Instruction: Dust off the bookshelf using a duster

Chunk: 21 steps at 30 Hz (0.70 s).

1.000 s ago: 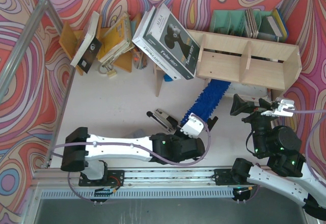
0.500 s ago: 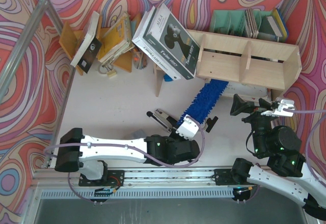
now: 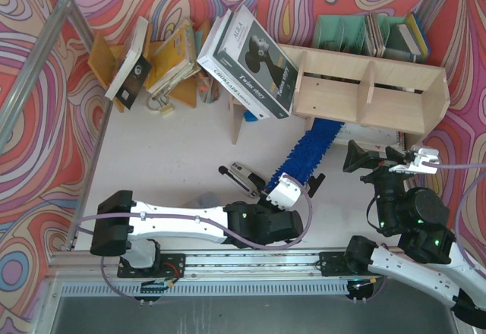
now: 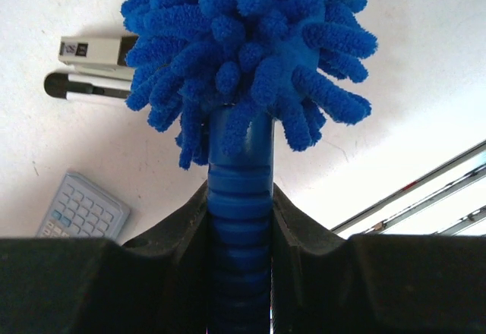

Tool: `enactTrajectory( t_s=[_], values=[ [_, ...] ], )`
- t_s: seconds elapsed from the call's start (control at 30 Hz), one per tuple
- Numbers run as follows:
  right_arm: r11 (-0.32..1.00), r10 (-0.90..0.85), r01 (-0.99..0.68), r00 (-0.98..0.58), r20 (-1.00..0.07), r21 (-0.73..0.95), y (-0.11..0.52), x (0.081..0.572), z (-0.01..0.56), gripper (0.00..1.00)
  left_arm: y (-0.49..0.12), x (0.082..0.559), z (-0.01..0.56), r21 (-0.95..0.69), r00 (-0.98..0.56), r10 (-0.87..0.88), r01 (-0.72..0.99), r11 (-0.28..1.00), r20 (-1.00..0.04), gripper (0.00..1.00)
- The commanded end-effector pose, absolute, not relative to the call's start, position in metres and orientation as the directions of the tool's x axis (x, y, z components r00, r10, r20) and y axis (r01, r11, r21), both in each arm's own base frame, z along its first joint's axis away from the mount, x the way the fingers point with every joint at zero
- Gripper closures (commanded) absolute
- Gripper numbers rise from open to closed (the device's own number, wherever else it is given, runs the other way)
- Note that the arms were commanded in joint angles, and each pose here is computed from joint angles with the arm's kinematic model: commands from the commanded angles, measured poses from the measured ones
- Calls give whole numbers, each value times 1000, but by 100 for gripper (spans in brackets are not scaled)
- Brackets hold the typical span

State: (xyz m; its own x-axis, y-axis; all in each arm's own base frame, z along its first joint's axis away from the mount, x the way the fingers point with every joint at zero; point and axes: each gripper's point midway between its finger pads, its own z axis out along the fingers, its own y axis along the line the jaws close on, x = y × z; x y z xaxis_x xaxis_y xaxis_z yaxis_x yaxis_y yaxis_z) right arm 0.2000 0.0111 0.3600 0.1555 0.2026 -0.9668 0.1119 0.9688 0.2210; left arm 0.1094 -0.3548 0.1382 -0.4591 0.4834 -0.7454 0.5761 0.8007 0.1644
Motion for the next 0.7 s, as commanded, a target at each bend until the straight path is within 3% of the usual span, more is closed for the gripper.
enactTrajectory(
  t_s=[0.0, 0.27, 0.67],
  values=[
    [968, 209, 110, 159, -965, 227, 13, 202, 361, 1, -362, 117, 189, 164, -386, 430, 558, 813, -817, 100],
    [967, 214, 108, 162, -963, 233, 13, 201, 361, 1, -349, 122, 202, 178, -364, 412, 529, 830, -836, 100],
    [969, 205, 109, 158, -966, 223, 14, 202, 361, 1, -348, 107, 134, 187, -453, 481, 552, 812, -750, 100]
  ],
)
